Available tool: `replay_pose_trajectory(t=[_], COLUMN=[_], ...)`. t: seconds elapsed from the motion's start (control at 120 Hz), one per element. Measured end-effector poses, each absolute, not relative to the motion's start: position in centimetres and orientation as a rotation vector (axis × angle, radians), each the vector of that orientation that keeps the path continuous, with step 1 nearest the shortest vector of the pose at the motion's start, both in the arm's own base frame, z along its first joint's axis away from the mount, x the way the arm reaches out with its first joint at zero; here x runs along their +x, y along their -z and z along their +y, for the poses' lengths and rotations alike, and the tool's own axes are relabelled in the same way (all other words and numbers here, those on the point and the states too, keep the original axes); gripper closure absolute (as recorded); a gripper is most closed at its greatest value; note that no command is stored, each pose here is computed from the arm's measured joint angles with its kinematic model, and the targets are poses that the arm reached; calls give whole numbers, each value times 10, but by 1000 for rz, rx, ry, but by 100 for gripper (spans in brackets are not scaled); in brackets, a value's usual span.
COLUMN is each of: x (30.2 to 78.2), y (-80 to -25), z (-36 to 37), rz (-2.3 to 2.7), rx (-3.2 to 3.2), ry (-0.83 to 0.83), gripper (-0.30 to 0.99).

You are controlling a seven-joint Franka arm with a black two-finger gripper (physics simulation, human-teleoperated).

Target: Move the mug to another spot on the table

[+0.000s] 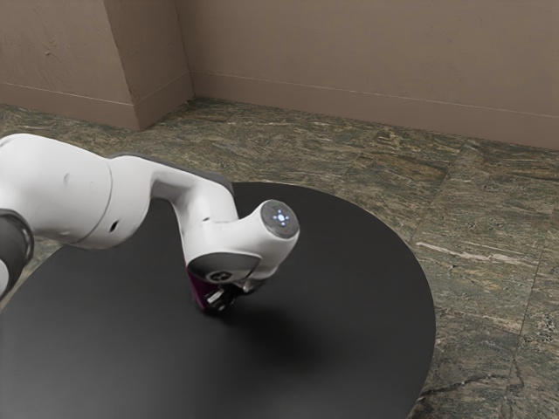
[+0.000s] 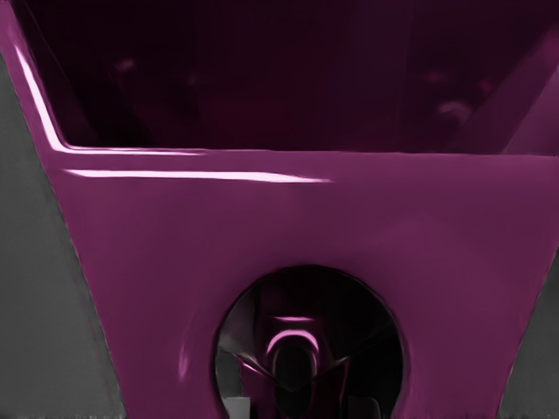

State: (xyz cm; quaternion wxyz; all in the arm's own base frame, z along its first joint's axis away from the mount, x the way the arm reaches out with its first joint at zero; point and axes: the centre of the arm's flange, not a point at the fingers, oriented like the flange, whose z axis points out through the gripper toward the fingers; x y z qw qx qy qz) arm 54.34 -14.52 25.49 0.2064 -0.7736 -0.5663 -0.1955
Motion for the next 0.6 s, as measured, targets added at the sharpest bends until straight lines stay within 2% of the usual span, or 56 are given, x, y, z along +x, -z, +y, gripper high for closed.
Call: replay_pose_trajectory(t=[0.433, 0.6], x=[537, 539], y=[-239, -240], z=[-134, -136], rz=[-1581, -1580], rx=[-2178, -2196], ry=[519, 537], gripper=[75, 56])
